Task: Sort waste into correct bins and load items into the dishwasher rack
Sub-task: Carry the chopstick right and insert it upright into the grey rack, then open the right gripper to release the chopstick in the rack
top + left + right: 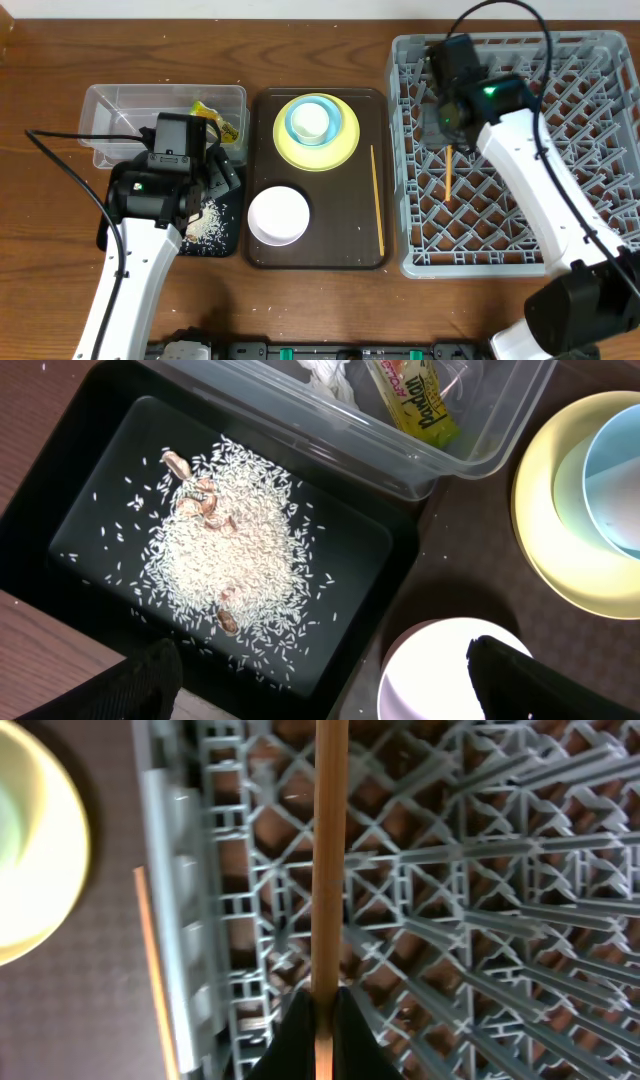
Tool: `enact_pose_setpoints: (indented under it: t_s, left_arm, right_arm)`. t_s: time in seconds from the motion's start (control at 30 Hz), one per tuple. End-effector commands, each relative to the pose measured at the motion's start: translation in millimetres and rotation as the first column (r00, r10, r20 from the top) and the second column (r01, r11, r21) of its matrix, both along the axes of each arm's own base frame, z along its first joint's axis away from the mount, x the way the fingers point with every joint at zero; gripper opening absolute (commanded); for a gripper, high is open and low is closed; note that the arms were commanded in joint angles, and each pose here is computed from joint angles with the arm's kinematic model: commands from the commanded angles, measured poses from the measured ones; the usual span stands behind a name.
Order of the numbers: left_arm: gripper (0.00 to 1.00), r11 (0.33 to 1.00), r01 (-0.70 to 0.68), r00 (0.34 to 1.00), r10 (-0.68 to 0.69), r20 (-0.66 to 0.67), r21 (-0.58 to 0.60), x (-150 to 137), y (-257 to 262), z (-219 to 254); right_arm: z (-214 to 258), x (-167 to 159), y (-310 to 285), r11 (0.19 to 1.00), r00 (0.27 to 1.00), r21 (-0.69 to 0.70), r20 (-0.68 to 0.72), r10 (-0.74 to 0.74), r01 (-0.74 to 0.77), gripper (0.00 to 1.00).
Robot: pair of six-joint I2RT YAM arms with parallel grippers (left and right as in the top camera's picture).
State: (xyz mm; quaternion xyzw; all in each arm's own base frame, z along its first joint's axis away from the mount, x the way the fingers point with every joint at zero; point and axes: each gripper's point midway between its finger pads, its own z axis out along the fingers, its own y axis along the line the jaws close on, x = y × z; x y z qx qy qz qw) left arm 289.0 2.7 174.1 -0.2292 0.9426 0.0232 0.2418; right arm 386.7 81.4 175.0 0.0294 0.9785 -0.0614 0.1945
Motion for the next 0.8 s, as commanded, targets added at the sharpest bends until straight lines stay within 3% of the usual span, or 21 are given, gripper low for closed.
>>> enact_pose_setpoints:
  t_s: [0.0,0.33,0.77]
  left_arm:
    - [0.94,1.000,-0.020,1.000,0.020,0.008,0.009,1,4,3]
    - [0.94,1.000,-0.020,1.000,0.020,0.008,0.009,1,4,3]
    - [0.94,1.000,-0.020,1.000,0.020,0.008,0.009,1,4,3]
  right_arm:
    - [-14,7,-11,1.000,0.999,-0.019,-0.038,-0.009,0.008,0.01]
    - [-52,11,-10,0.998,0.987,-0.007,-0.150,0.063,-0.064,0.01]
    - [-69,21,-2,0.995,0.984,0.020,-0.148,0.100,-0.099,0.01]
